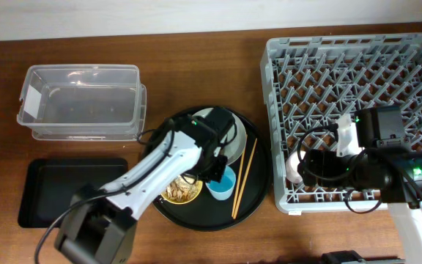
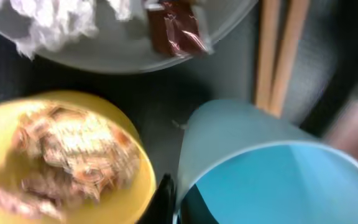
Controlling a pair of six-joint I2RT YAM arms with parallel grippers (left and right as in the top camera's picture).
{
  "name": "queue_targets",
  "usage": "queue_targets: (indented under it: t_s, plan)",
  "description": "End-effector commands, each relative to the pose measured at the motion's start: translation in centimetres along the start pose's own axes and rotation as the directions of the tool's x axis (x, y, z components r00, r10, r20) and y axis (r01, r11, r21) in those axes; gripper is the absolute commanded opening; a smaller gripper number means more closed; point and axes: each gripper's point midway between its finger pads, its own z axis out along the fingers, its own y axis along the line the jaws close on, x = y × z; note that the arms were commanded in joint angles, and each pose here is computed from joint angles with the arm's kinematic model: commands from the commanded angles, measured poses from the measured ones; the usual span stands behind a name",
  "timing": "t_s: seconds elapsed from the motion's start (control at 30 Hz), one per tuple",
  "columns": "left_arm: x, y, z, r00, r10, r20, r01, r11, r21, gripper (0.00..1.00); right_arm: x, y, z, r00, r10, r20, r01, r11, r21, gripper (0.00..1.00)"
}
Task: Sort waste into correct bins and load items into the dishwasher rack
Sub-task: 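Grasp the blue cup with the left gripper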
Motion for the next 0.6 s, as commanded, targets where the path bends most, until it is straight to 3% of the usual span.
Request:
queue_targets:
  t_s: [0.0, 0.07, 0.23, 0.3, 0.33, 0.47, 0.57]
  plan:
    - [-2.7, -2.9, -10.2, 0.972, 0.049, 0.23, -0.125, 0.937, 0.326, 0.0, 0.8, 4.7, -1.1, 0.985, -0.174, 0.006, 0.17, 0.949, -0.266, 0.88]
    - [-2.9, -3.5, -15.6, 0.941, 0.029, 0.338, -0.219, 0.813, 0.54, 0.0, 1.4, 8.1, -2.4, 0.955, -0.289, 0.064, 0.285, 0.838, -0.465, 0.87]
    - [-1.0, -4.3, -23.5, 0.876, 0.005, 0.482, -0.438, 0.429, 0.79, 0.0, 1.0, 13.4, -6.3, 0.893, -0.359, 0.273, 0.44, 0.558, -0.704, 0.88]
    - [-0.5, -4.9, -24.3, 0.876, 0.003, 0.482, -0.448, 0.372, 0.813, 0.0, 1.1, 15.7, -7.7, 0.839, -0.402, 0.366, 0.526, 0.429, -0.735, 0.88]
    - [-0.4, -5.1, -24.3, 0.876, 0.008, 0.482, -0.451, 0.366, 0.814, 0.0, 1.1, 16.3, -7.8, 0.825, -0.415, 0.383, 0.544, 0.405, -0.734, 0.89]
    - [0.0, -5.8, -24.4, 0.882, 0.024, 0.471, -0.45, 0.346, 0.823, 0.0, -0.2, 17.8, -6.6, 0.827, -0.421, 0.373, 0.548, 0.454, -0.703, 0.88]
    - [0.4, -6.0, -24.2, 0.892, 0.027, 0.451, -0.432, 0.345, 0.833, 0.0, -1.0, 18.5, -6.7, 0.796, -0.428, 0.428, 0.596, 0.427, -0.68, 0.89]
